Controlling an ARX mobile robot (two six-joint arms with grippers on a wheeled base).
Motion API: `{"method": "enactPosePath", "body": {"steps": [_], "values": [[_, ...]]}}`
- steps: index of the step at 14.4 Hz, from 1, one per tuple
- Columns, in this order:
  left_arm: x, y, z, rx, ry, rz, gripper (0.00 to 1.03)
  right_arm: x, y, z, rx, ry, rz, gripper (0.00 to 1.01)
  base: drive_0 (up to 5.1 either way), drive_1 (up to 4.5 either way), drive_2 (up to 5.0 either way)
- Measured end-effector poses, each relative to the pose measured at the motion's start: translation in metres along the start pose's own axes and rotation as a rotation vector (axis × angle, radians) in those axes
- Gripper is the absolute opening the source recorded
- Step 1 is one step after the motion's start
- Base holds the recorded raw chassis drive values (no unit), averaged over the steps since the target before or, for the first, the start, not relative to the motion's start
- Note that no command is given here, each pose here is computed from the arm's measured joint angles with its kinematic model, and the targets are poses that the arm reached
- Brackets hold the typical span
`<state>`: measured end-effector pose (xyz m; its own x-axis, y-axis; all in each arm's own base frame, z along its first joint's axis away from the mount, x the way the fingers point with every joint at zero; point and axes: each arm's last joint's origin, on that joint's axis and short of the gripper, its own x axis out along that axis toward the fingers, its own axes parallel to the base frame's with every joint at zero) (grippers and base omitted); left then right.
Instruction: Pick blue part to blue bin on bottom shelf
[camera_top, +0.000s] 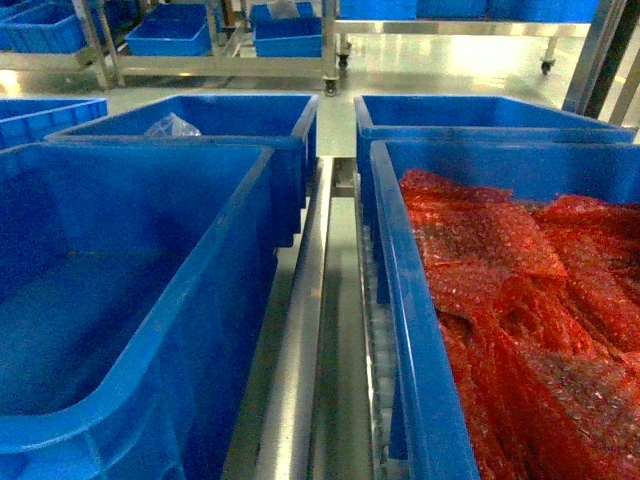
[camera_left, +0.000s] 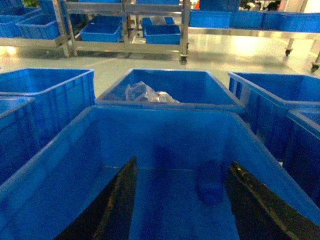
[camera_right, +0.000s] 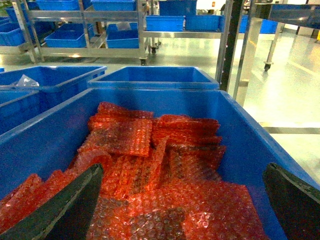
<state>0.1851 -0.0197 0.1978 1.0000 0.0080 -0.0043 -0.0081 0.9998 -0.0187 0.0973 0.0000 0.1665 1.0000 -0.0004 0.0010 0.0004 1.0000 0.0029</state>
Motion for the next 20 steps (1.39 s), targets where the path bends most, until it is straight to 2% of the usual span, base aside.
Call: {"method": "enactPosePath", "body": {"steps": [2,5,7,9,12,13,20], "values": [[-0.014,0.005,-0.008,0.002,0.003,-0.006,0.26,0.0,0.0,0.0,0.0,0.0,0.0,0.98,0.0,0.0,0.0],[-0.026,0.014,-0.015,0.003,0.01,-0.022,0.02,0.0,0.0,0.0,0.0,0.0,0.0,0.98,0.0,0.0,0.0],[-0.034,0.022,-0.018,0.003,0.001,0.013,0.02,0.0,0.0,0.0,0.0,0.0,0.0,0.98,0.0,0.0,0.0],[-0.042,0.02,-0.023,0.004,0.009,-0.01,0.02,0.0,0.0,0.0,0.0,0.0,0.0,0.98,0.0,0.0,0.0],[-0.05,0.02,-0.029,0.004,-0.017,-0.01,0.02,0.0,0.0,0.0,0.0,0.0,0.0,0.98,0.0,0.0,0.0],[-0.052,0.021,-0.031,0.004,0.004,-0.008,0.02,0.0,0.0,0.0,0.0,0.0,0.0,0.98,0.0,0.0,0.0],[-0.061,0.02,-0.028,0.004,-0.014,-0.01,0.02,0.0,0.0,0.0,0.0,-0.001,0.0,0.98,0.0,0.0,0.0]]}}
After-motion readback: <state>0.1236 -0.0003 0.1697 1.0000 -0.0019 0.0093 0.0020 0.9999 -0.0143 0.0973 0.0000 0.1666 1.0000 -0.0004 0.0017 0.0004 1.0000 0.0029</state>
